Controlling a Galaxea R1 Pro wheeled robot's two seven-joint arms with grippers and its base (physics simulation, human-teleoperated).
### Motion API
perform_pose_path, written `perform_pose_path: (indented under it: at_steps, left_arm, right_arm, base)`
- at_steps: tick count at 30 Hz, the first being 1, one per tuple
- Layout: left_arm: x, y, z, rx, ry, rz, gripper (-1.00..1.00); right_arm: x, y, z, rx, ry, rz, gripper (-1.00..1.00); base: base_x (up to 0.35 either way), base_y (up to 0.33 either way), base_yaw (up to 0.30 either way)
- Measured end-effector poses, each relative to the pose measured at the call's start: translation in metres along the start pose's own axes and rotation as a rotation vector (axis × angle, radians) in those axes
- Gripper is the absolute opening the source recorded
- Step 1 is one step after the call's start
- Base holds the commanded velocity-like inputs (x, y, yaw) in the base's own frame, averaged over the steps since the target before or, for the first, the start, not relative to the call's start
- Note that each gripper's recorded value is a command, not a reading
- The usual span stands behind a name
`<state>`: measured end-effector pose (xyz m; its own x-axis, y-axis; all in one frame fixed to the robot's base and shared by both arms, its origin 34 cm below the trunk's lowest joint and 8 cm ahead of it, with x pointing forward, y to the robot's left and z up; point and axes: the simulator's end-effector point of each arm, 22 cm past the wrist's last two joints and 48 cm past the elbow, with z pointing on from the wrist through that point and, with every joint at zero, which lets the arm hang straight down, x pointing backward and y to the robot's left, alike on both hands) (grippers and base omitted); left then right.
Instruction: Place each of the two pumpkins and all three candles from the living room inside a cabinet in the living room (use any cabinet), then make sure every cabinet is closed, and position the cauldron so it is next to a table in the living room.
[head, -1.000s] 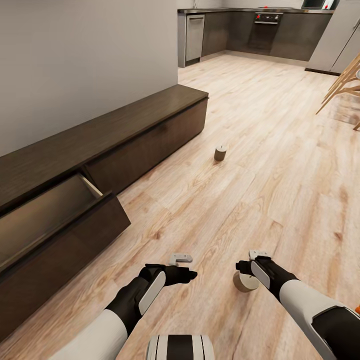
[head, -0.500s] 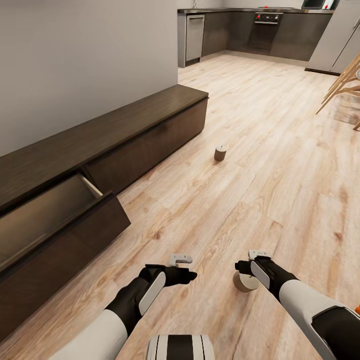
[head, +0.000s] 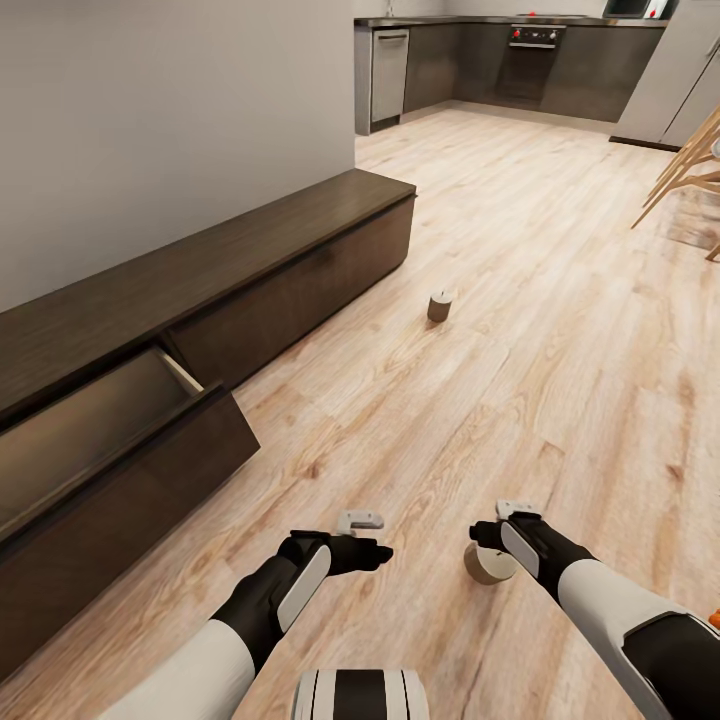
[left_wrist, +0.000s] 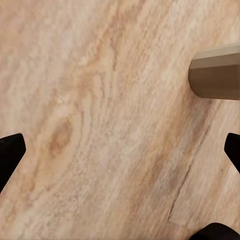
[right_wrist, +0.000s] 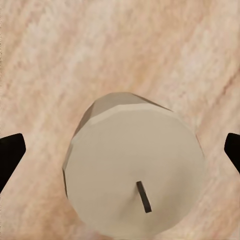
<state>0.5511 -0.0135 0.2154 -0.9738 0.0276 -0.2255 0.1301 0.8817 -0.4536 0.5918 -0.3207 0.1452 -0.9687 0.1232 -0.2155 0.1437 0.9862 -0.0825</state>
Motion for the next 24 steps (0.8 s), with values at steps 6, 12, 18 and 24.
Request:
perform_pose_path:
  at_steps: [6, 12, 18, 24]
  left_arm:
    - [0.000, 0.000, 0.000, 0.000, 0.001, 0.000, 1.00]
    - [0.000, 0.000, 0.000, 0.000, 0.001, 0.000, 1.00]
    - [0.001, 0.000, 0.000, -0.001, 0.001, 0.000, 1.00]
    - [0.003, 0.001, 0.001, -0.003, 0.006, -0.002, 1.00]
  right_arm:
    - [0.001, 0.005, 0.000, -0.025, 0.003, -0.001, 1.00]
    - [0.001, 0.010, 0.000, -0.049, 0.006, 0.001, 1.00]
    - [0.001, 0.010, 0.000, -0.051, 0.005, 0.001, 1.00]
    - [0.001, 0.010, 0.000, -0.051, 0.007, 0.001, 1.00]
  base:
    - [0.000, 0.000, 0.000]
    - [0.000, 0.000, 0.000]
    - [0.000, -0.032, 0.000]
    - [0.000, -0.213, 0.000]
